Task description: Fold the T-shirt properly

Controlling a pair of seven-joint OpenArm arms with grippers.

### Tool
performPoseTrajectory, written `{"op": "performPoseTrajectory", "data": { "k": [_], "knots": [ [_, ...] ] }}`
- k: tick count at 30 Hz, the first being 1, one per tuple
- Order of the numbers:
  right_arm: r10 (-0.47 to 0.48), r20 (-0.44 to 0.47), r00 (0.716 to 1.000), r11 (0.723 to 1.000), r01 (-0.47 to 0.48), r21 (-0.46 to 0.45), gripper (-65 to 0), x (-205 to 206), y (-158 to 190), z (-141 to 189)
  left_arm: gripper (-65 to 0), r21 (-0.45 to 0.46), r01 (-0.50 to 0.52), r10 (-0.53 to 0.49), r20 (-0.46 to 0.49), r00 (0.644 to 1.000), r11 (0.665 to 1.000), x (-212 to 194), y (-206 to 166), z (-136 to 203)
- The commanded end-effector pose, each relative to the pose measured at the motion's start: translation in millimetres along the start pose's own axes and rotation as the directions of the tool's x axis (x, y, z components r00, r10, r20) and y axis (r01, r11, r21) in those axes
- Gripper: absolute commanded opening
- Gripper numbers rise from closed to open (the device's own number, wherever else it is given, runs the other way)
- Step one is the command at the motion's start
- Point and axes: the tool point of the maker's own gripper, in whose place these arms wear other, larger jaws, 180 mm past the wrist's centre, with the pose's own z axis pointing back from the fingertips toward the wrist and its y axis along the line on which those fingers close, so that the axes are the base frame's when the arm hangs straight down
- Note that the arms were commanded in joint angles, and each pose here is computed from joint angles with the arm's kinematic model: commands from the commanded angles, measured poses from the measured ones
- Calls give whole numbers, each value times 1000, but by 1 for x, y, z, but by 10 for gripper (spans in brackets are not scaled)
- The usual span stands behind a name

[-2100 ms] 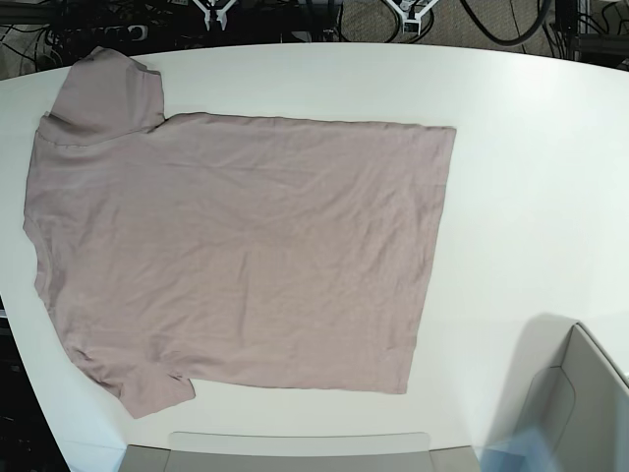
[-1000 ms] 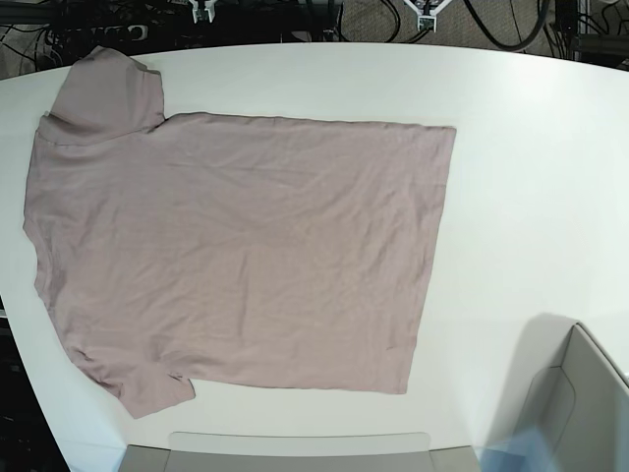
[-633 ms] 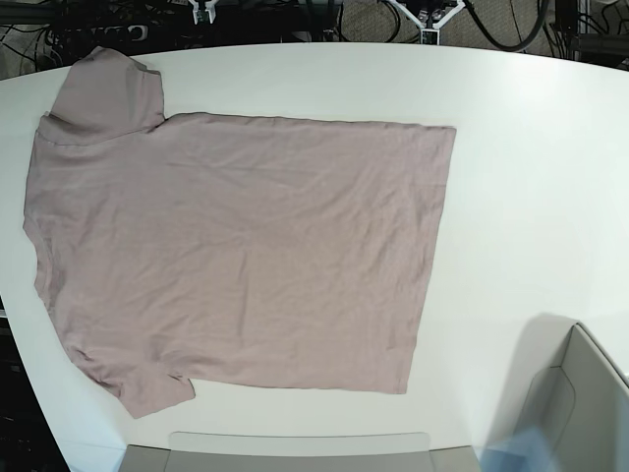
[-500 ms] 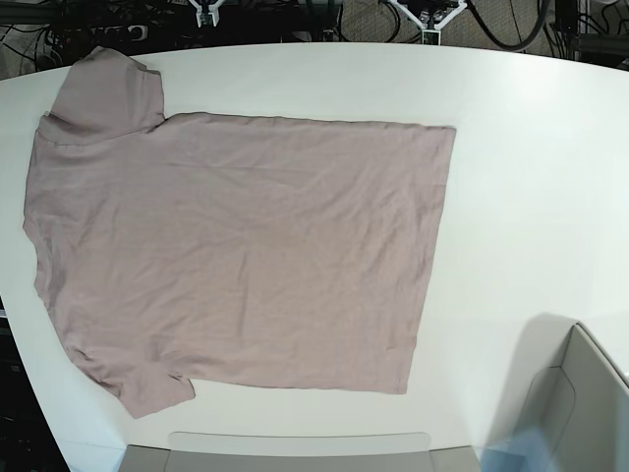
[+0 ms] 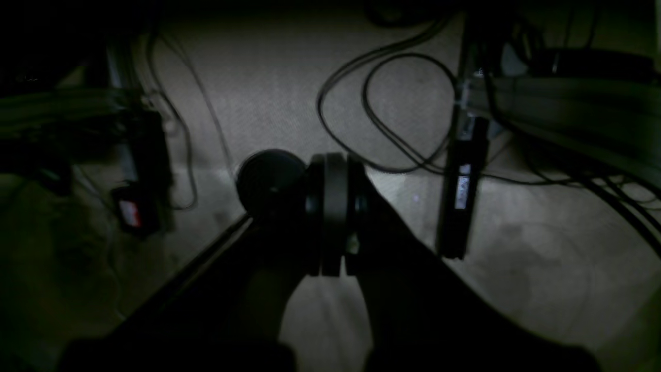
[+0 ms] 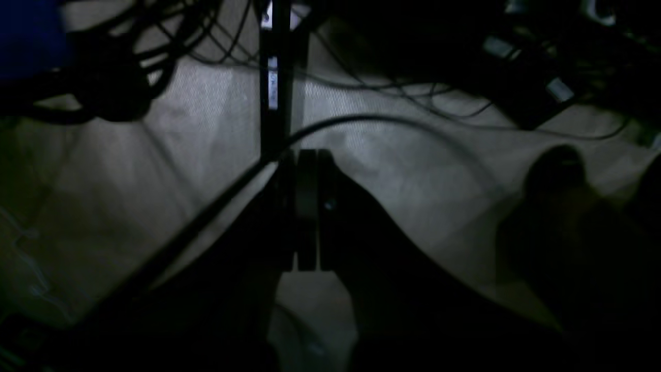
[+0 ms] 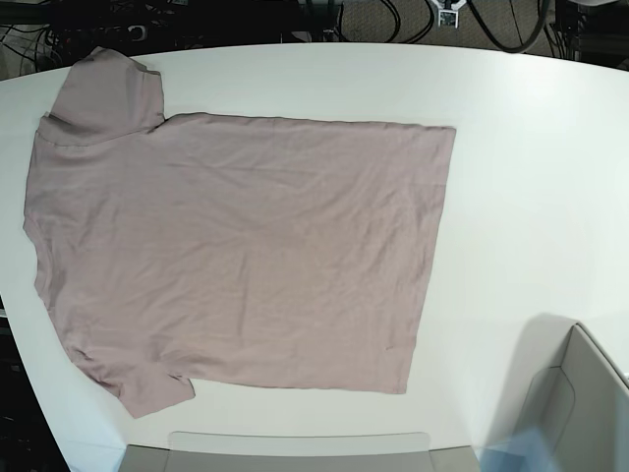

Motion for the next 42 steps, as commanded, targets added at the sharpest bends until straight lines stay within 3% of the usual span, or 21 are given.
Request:
{"op": "performPoseTrajectory", "data": {
  "k": [1,5,12,16,24,31,34,38,42],
  "knots": [
    [13,-15,1000,1000,-13,-4,-650,-15,-4,13,-649,3,8,-8,4,1000,1000,-7,3,9],
    [33,43,999,999,-34,18,-650,-12,3,48,-649,11,43,-43,43,998,999,-7,17,35],
    [119,165,979,991,-127,39,-650,20,3,108,-649,31,105,-108,165,980,994,28,40,70],
    [132,248,960,991,-136,2,-650,50,-8,138,-649,110,86,-106,196,975,990,38,74,91],
    [189,415,890,979,-139,-147,-650,140,-43,194,-649,229,72,-142,301,943,971,77,120,138],
    [207,554,807,976,-129,-177,-650,206,-39,208,-649,289,45,-169,419,892,956,127,137,163],
    [210,608,766,975,-114,-192,-650,232,-41,210,-649,295,17,-172,509,843,955,165,135,168],
    [224,683,695,972,-110,-208,-650,270,-41,216,-649,296,-29,-170,625,762,955,220,133,179],
    [210,762,613,975,-74,-209,-650,309,-40,227,-649,277,-108,-119,688,716,955,277,130,196]
  ]
}}
